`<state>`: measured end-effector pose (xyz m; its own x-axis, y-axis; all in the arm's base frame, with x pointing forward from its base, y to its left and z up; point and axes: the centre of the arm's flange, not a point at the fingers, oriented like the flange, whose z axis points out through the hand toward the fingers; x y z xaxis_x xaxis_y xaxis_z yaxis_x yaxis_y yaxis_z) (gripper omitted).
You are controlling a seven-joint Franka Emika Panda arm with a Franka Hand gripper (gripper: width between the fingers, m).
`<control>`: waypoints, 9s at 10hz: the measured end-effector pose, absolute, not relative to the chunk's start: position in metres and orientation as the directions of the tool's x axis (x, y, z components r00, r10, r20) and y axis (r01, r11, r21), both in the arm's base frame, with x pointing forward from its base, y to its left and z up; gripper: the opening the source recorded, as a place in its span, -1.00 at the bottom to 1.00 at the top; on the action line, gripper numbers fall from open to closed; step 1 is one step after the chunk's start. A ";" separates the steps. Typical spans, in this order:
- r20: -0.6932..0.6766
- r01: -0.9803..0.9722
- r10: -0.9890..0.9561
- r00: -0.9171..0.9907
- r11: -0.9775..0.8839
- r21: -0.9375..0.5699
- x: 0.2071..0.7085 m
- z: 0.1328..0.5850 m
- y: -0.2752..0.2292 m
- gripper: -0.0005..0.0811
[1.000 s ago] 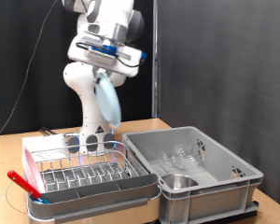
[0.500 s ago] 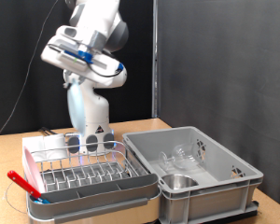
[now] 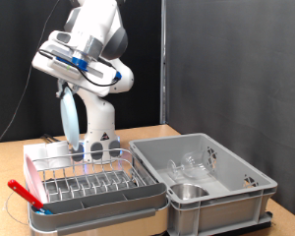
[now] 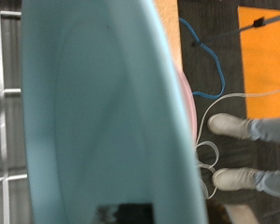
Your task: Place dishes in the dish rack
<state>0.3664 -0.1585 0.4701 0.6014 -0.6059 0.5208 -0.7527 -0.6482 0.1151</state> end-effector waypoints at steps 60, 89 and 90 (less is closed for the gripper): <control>-0.015 -0.500 -0.504 0.864 -0.853 -0.148 0.462 0.389 0.045 1.00; 0.073 -0.696 -0.700 0.711 -0.714 -0.077 0.506 0.202 0.154 1.00; 0.073 -0.695 -0.700 0.711 -0.714 -0.078 0.506 0.202 0.155 1.00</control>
<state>0.5064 0.1550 0.2025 0.7107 -0.6997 0.0732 -0.6953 -0.7144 -0.0784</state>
